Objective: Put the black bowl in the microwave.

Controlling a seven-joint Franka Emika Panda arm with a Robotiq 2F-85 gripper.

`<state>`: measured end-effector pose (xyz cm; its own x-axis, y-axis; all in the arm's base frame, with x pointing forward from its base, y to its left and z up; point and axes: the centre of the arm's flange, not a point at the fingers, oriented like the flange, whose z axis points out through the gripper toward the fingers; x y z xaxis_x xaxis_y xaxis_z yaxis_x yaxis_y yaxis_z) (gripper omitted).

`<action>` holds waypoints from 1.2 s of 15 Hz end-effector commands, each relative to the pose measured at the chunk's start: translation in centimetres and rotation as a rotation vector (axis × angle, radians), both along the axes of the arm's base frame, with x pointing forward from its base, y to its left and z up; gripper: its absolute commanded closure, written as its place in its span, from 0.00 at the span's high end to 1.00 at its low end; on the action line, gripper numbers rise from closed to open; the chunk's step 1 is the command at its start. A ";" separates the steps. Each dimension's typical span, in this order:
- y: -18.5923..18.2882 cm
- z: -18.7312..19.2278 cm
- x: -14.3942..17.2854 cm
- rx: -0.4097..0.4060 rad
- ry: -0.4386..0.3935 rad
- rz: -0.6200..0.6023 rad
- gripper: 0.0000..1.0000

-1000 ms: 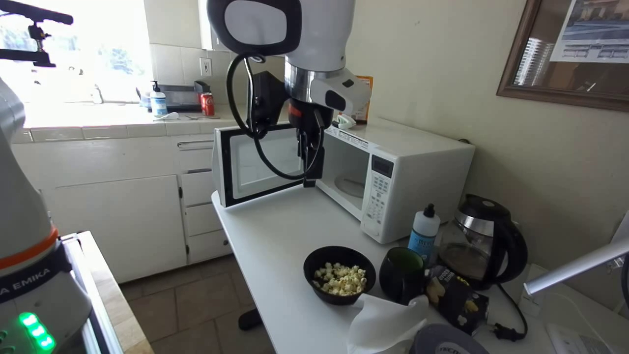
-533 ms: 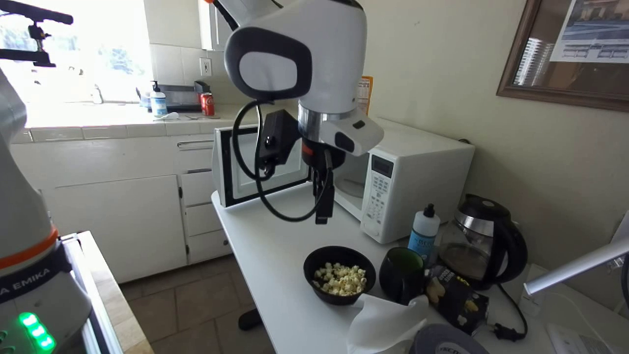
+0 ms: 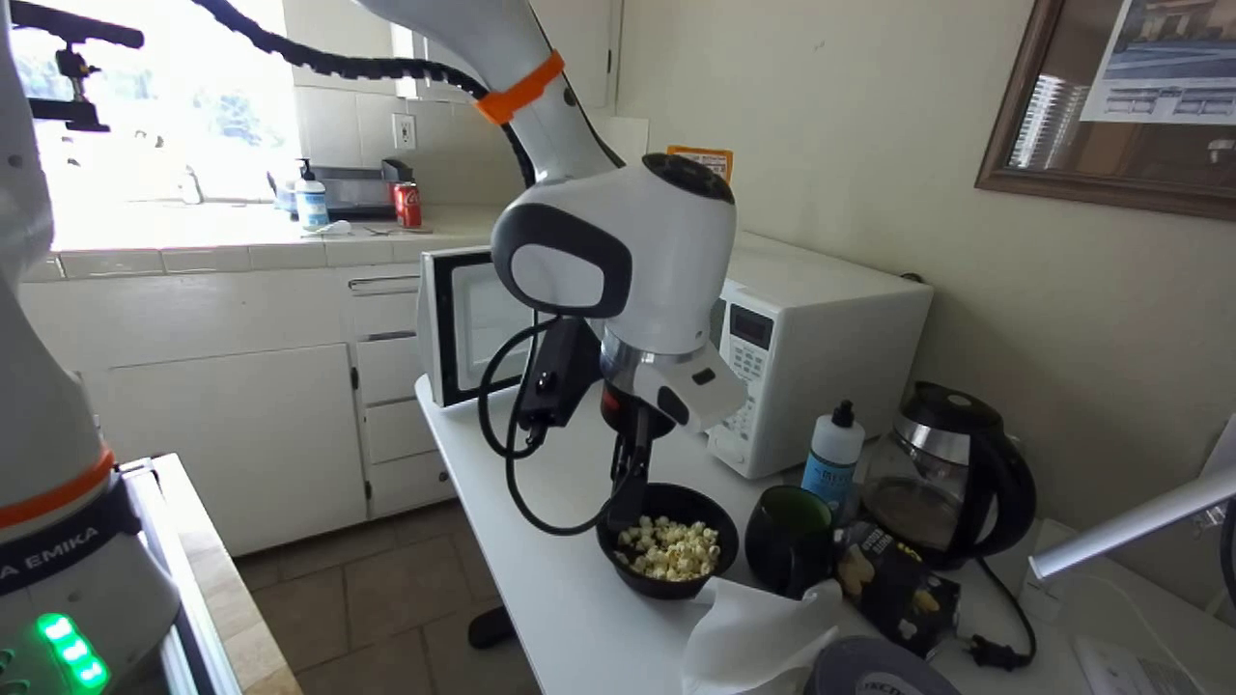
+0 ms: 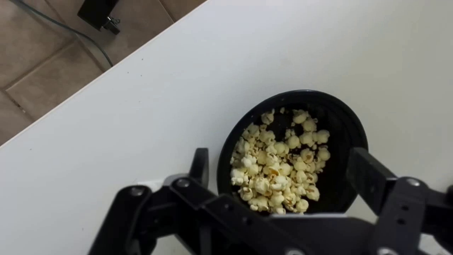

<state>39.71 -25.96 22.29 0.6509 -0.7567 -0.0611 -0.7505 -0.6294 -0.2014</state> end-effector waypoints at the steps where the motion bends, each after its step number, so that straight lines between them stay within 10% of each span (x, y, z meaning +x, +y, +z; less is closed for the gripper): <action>1: -1.5 -5.2 2.3 0.006 0.025 -0.028 1.00; 18: -4.6 -12.6 6.0 0.032 0.029 -0.075 1.00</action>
